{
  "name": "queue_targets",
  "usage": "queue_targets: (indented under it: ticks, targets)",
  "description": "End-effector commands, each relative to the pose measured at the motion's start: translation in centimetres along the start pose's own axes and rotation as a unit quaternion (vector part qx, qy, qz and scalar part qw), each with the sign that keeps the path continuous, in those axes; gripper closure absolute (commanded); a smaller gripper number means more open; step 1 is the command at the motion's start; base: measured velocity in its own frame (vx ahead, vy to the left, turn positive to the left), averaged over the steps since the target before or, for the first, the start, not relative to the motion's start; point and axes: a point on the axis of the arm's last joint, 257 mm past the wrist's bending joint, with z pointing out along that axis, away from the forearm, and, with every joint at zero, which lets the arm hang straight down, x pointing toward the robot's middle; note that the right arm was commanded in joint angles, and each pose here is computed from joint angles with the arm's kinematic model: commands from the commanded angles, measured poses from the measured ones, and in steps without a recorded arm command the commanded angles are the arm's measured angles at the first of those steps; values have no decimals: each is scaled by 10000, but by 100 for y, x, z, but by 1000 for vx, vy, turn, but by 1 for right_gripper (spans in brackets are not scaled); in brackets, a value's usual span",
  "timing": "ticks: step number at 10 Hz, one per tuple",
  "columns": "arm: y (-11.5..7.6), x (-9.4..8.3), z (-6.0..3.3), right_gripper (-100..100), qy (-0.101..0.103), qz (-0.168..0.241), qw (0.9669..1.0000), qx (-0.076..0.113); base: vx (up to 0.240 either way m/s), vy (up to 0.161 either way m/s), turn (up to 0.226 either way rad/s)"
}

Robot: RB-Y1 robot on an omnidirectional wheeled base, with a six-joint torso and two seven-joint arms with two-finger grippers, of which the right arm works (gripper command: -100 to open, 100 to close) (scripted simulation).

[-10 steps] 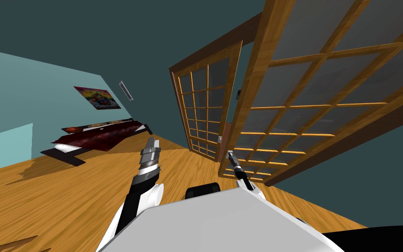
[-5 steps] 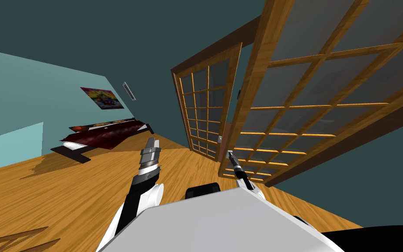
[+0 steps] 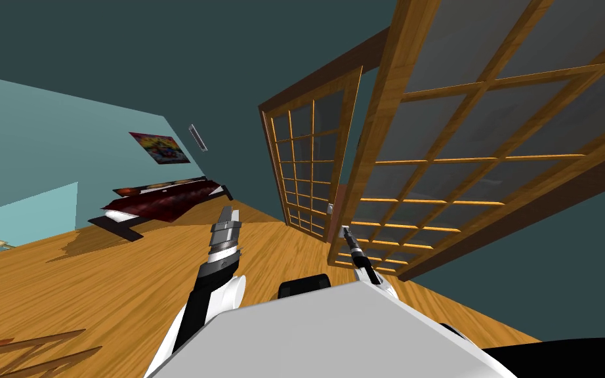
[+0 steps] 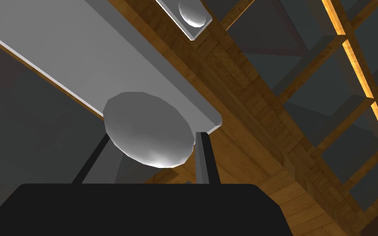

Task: Pull the door open

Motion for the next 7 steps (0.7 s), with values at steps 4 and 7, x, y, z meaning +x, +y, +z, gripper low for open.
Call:
queue_targets:
  ticks: [4,7]
  targets:
    - [6,75,-14,100,34,675,9977,35,-27,-8,28]
    - [4,70,-5,100,12,1088,9940,49,-33,-13,31]
